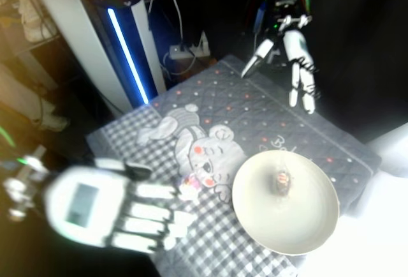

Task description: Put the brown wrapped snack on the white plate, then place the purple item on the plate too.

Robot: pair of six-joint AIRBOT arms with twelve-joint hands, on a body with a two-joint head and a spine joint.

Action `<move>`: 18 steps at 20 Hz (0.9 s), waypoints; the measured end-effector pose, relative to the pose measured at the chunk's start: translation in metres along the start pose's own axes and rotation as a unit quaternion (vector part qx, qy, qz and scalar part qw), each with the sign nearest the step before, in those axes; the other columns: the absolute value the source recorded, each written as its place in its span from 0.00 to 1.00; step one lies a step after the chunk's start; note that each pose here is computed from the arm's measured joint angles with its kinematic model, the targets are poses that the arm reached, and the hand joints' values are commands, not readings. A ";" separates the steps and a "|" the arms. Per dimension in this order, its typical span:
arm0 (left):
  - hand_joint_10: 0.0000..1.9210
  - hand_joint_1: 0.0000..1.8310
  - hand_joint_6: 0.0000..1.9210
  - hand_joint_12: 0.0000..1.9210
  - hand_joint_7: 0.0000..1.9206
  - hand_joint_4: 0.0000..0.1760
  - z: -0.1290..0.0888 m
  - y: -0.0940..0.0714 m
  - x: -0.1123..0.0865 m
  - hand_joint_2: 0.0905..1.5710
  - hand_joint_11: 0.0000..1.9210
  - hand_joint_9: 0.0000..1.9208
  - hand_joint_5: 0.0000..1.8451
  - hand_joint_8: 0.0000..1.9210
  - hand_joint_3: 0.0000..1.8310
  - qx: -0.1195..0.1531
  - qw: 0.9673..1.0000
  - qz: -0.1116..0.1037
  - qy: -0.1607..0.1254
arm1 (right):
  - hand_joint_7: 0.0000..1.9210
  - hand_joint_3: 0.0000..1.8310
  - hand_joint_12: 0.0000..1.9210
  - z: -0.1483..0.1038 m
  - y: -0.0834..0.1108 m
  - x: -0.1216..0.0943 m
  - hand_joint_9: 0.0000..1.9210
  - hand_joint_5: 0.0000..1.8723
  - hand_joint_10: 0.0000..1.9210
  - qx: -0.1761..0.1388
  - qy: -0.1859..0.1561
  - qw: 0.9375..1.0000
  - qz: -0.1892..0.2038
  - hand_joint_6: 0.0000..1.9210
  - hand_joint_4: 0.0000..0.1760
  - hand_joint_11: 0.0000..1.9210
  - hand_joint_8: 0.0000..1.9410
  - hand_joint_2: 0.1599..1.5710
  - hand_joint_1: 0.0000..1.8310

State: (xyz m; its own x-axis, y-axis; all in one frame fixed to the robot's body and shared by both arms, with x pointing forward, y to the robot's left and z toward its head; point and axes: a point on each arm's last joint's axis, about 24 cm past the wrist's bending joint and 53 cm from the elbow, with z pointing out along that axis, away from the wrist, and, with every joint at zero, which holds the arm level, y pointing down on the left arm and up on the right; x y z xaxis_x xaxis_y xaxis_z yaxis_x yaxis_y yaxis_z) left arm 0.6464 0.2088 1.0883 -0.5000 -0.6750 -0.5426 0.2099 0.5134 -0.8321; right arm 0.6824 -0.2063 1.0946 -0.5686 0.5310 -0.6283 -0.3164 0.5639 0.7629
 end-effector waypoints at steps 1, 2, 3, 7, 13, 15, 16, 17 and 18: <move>0.00 0.36 0.00 0.04 0.01 0.92 0.000 -0.002 -0.003 0.54 0.05 0.00 0.07 0.00 0.00 0.005 1.000 -0.002 -0.005 | 0.19 0.00 0.43 0.002 0.000 0.003 0.20 0.20 0.00 -0.001 0.002 1.000 0.001 0.00 0.61 0.05 0.00 0.54 0.53; 0.00 0.38 0.00 0.04 0.00 0.96 0.000 -0.004 -0.004 0.53 0.03 0.00 0.07 0.00 0.00 0.007 1.000 -0.001 -0.007 | 0.19 0.00 0.48 0.009 0.004 0.002 0.21 0.20 0.00 -0.005 0.002 1.000 -0.004 0.00 0.75 0.04 0.00 0.52 0.54; 0.00 0.38 0.00 0.04 0.00 0.99 -0.001 -0.003 -0.005 0.52 0.03 0.00 0.07 0.00 0.00 0.004 1.000 0.000 -0.007 | 0.21 0.00 0.53 0.028 0.016 -0.001 0.28 0.22 0.01 -0.009 0.012 0.999 -0.037 0.00 0.82 0.11 0.00 0.50 0.54; 0.00 0.36 0.00 0.14 0.01 1.00 -0.024 0.005 -0.004 0.51 0.01 0.00 0.06 0.00 0.01 0.006 1.000 -0.013 -0.013 | 0.25 0.00 0.60 0.064 0.057 0.014 0.34 0.26 0.02 -0.057 0.031 0.996 -0.060 0.00 0.88 0.19 0.00 0.48 0.58; 0.00 0.40 0.00 0.23 0.02 0.92 -0.027 0.005 -0.016 0.52 0.00 0.01 0.07 0.00 0.00 0.005 0.999 -0.024 -0.035 | 0.28 0.00 0.67 0.058 0.035 0.023 0.34 0.27 0.00 -0.017 0.057 0.995 -0.083 0.00 0.69 0.11 0.00 0.51 0.58; 0.00 0.36 0.00 0.27 0.01 0.98 -0.027 0.005 -0.012 0.53 0.00 0.01 0.06 0.00 0.00 0.005 0.999 -0.022 -0.028 | 0.29 0.00 0.64 0.055 0.026 0.022 0.33 0.28 0.00 0.001 0.063 0.993 -0.098 0.00 0.60 0.11 0.00 0.51 0.60; 0.00 0.36 0.00 0.25 0.01 1.00 -0.027 0.006 -0.015 0.53 0.00 0.01 0.06 0.00 0.00 0.004 0.999 -0.024 -0.033 | 0.31 0.00 0.67 0.054 0.022 0.022 0.37 0.29 0.01 0.009 0.065 0.993 -0.103 0.00 0.51 0.16 0.00 0.50 0.60; 0.00 0.36 0.00 0.24 0.01 1.00 -0.028 0.006 -0.016 0.52 0.00 0.01 0.06 0.00 0.00 0.004 0.999 -0.026 -0.036 | 0.31 0.00 0.69 0.053 0.020 0.022 0.38 0.29 0.02 0.014 0.067 0.992 -0.105 0.00 0.58 0.16 0.00 0.51 0.59; 0.00 0.37 0.00 0.26 0.02 0.99 -0.028 0.007 -0.016 0.52 0.00 0.01 0.06 0.00 0.00 0.003 0.999 -0.026 -0.035 | 0.33 0.00 0.85 0.052 0.019 0.021 0.34 0.30 0.29 0.014 0.067 0.992 -0.107 0.00 0.62 0.18 0.01 0.50 0.61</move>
State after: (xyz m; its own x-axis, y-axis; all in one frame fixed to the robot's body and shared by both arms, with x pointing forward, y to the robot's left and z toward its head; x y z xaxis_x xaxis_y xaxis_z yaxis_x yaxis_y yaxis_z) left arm 0.6323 0.2376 1.0944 -0.4503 -0.7359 -0.5057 0.1899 0.4745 -0.8596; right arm 0.7036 -0.1515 1.0879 -0.5871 0.3088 -0.7483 -0.4204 0.6737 0.6078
